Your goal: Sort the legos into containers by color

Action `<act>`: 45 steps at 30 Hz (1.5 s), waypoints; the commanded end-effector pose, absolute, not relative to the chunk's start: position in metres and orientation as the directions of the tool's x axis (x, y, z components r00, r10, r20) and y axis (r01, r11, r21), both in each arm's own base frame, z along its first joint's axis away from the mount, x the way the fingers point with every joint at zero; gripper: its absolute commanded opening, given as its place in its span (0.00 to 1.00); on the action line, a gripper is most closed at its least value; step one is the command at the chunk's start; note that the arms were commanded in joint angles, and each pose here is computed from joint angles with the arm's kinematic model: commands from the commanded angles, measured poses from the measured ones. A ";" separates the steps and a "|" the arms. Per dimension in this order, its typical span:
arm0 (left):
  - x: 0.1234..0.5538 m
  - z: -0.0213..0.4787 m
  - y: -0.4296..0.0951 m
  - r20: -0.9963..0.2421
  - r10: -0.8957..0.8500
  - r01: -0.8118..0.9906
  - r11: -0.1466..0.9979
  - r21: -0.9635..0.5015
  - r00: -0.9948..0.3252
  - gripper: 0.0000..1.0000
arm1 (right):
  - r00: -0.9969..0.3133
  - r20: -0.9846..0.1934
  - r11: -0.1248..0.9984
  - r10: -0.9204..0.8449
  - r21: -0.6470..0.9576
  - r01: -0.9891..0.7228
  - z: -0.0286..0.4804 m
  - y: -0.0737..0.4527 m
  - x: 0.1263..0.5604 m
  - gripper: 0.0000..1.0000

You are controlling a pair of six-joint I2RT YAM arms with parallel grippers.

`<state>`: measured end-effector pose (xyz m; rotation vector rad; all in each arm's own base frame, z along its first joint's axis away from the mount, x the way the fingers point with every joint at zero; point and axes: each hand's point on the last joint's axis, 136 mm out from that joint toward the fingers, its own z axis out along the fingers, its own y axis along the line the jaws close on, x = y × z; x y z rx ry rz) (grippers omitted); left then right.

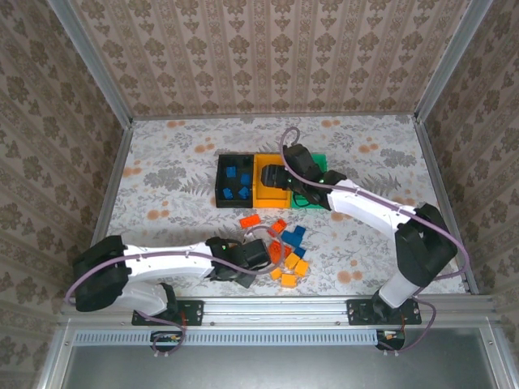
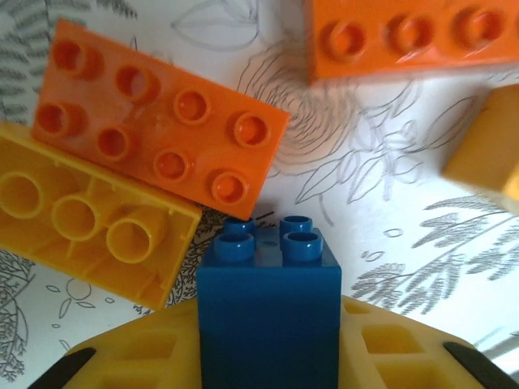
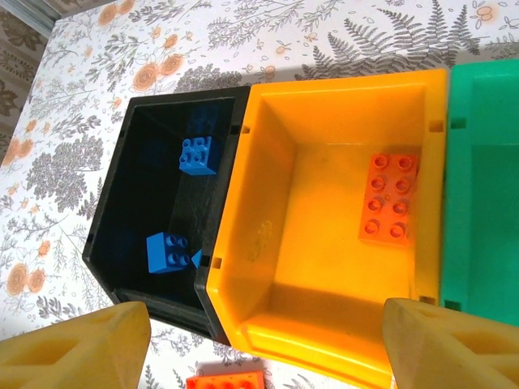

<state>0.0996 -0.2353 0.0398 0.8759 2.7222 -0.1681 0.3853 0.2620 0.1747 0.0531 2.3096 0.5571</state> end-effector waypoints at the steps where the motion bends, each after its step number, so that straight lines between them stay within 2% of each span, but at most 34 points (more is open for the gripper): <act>1: 0.108 0.075 -0.239 -0.385 0.532 0.589 0.807 -0.038 -0.754 0.33 | -0.687 -0.688 0.908 0.236 0.408 -0.098 0.186 0.242 0.379 0.77; 6: 0.147 0.123 -0.233 -0.510 0.374 0.501 0.855 -0.135 -0.775 0.34 | -0.694 -0.677 0.907 0.245 0.413 -0.083 0.179 0.225 0.358 0.77; 10: 0.205 0.160 -0.227 -0.585 0.184 0.395 0.882 -0.256 -0.790 0.36 | -0.698 -0.666 0.902 0.262 0.427 -0.069 0.175 0.213 0.340 0.77; 12: 0.243 0.171 -0.219 -0.601 0.117 0.326 0.912 -0.250 -0.790 0.35 | -0.701 -0.662 0.905 0.265 0.422 -0.056 0.170 0.207 0.333 0.77; 18: 0.338 0.167 -0.215 -0.585 -0.021 0.163 0.952 -0.259 -0.810 0.32 | -0.711 -0.649 0.917 0.271 0.399 -0.014 0.155 0.189 0.317 0.77; 24: 0.399 0.140 -0.210 -0.535 -0.083 0.043 0.975 -0.218 -0.841 0.29 | -0.702 -0.653 0.920 0.282 0.392 0.005 0.155 0.176 0.306 0.77; 26: 0.408 0.133 -0.214 -0.523 -0.087 0.031 0.976 -0.214 -0.848 0.30 | -0.700 -0.656 0.922 0.281 0.387 0.006 0.156 0.174 0.303 0.77; 27: 0.412 0.130 -0.216 -0.518 -0.088 0.028 0.977 -0.211 -0.851 0.34 | -0.700 -0.658 0.922 0.280 0.387 0.005 0.157 0.173 0.301 0.77; 32: 0.420 0.133 -0.222 -0.525 -0.105 0.023 0.972 -0.232 -0.845 0.62 | -0.700 -0.657 0.920 0.278 0.391 -0.001 0.157 0.170 0.296 0.78; 36: 0.415 0.151 -0.224 -0.544 -0.115 0.038 0.964 -0.262 -0.831 0.69 | -0.703 -0.655 0.922 0.277 0.388 0.002 0.156 0.169 0.294 0.77; 40: 0.390 0.180 -0.231 -0.586 -0.100 0.096 0.951 -0.294 -0.804 0.78 | -0.708 -0.650 0.924 0.276 0.384 0.008 0.153 0.166 0.291 0.77; 45: 0.332 0.192 -0.231 -0.598 -0.045 0.169 0.940 -0.297 -0.800 0.86 | -0.718 -0.641 0.925 0.272 0.380 0.012 0.148 0.163 0.286 0.77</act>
